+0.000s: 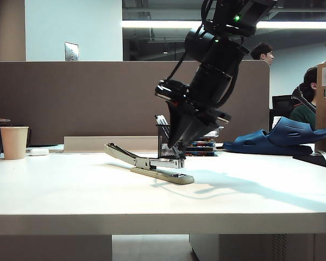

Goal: Pick up a set of staples and put them into the open stapler.

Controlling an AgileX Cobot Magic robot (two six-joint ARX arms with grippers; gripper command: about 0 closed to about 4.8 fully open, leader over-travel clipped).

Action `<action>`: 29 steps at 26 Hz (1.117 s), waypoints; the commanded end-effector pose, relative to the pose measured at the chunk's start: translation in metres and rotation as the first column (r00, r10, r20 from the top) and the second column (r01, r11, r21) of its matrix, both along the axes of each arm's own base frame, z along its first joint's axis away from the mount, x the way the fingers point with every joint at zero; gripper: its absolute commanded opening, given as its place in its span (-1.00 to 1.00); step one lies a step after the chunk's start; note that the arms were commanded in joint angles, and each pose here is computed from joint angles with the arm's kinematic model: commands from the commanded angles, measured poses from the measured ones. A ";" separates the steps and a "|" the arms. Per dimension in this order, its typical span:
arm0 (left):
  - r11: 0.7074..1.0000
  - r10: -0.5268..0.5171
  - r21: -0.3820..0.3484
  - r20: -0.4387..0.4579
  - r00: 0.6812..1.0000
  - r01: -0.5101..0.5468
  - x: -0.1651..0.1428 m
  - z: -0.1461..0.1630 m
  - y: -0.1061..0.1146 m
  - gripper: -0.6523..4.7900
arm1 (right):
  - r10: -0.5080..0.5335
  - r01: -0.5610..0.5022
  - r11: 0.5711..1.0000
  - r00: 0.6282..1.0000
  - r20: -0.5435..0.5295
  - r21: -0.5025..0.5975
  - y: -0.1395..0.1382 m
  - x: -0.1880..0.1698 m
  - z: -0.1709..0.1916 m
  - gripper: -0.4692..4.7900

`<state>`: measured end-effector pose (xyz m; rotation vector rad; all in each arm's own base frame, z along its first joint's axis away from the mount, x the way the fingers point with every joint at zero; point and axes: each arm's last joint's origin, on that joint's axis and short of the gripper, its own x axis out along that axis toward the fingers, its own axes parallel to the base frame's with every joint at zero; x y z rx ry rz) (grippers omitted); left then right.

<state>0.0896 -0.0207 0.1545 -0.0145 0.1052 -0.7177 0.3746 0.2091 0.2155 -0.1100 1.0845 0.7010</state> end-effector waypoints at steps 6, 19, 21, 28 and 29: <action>1.000 -0.002 -0.001 0.006 1.000 0.002 0.000 0.001 0.000 -0.78 | -0.012 0.012 1.000 0.999 0.050 0.002 -0.001 -0.001 0.012 -0.57; 0.992 0.127 0.016 -0.008 0.992 -0.127 0.002 -0.001 0.003 -0.78 | -0.135 0.149 0.989 0.945 0.299 -0.025 -0.046 -0.021 0.097 -0.86; 0.978 0.208 0.027 -0.011 0.978 -0.207 0.003 -0.001 0.005 -0.78 | -0.162 0.173 0.985 0.927 0.337 -0.003 -0.058 -0.028 0.115 -0.86; 0.928 0.370 0.050 -0.006 0.929 -0.369 0.005 -0.002 0.010 -0.78 | -0.287 0.290 0.954 0.818 0.498 0.073 -0.105 -0.067 0.181 -0.86; 0.926 0.374 0.051 -0.006 0.927 -0.373 0.005 -0.002 0.010 -0.78 | -0.304 0.305 0.949 0.800 0.518 0.085 -0.111 -0.073 0.188 -0.86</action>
